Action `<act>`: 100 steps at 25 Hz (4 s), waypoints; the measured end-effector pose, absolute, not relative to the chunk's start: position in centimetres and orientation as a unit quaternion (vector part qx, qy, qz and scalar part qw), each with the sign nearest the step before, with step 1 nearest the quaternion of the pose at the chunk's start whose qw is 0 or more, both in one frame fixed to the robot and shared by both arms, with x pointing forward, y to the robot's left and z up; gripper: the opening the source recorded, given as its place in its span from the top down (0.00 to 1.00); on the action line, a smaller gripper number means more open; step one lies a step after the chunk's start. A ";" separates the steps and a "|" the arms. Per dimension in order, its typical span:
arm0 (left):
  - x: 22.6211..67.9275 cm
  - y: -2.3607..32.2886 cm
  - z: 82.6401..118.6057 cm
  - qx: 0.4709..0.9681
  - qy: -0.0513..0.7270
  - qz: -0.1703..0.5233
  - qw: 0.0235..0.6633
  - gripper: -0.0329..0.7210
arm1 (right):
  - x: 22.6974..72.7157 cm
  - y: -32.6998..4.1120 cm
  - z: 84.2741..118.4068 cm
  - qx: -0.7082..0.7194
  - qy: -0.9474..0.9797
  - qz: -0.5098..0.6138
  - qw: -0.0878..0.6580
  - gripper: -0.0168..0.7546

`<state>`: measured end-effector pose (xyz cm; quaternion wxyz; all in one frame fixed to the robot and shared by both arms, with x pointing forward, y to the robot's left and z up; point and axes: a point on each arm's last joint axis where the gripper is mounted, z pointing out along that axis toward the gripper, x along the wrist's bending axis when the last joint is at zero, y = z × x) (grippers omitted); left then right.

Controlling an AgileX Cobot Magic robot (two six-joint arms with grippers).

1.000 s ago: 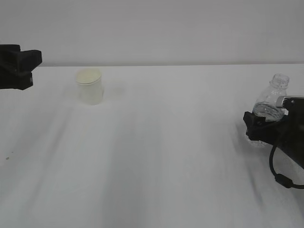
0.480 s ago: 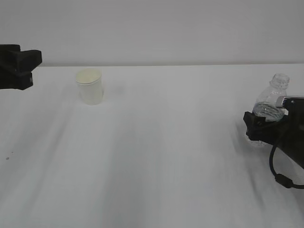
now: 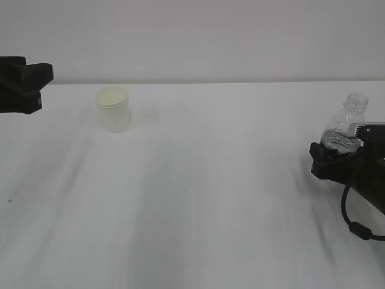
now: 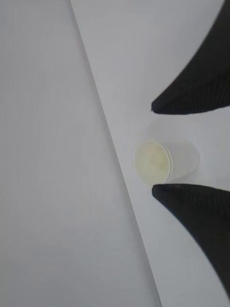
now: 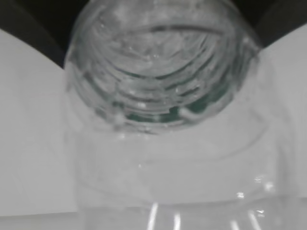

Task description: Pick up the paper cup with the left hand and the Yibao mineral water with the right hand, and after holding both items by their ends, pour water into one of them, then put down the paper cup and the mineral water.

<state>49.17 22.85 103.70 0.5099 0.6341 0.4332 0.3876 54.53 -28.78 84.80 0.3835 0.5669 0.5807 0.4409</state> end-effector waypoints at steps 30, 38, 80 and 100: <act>49.2 22.9 103.7 0.634 0.433 0.388 0.510 0.50 | 54.5 -28.8 84.8 0.564 0.583 0.440 0.384 0.34; 49.2 22.9 103.7 0.634 0.433 0.388 0.510 0.50 | 54.5 -28.7 84.8 0.564 0.584 0.440 0.384 0.40; 49.1 22.8 103.7 0.642 0.423 0.390 0.507 0.50 | 52.1 -27.4 86.8 0.498 0.642 0.460 0.358 0.41; 49.1 22.8 103.7 0.642 0.423 0.390 0.507 0.50 | 50.7 -27.5 89.6 0.481 0.642 0.462 0.379 0.41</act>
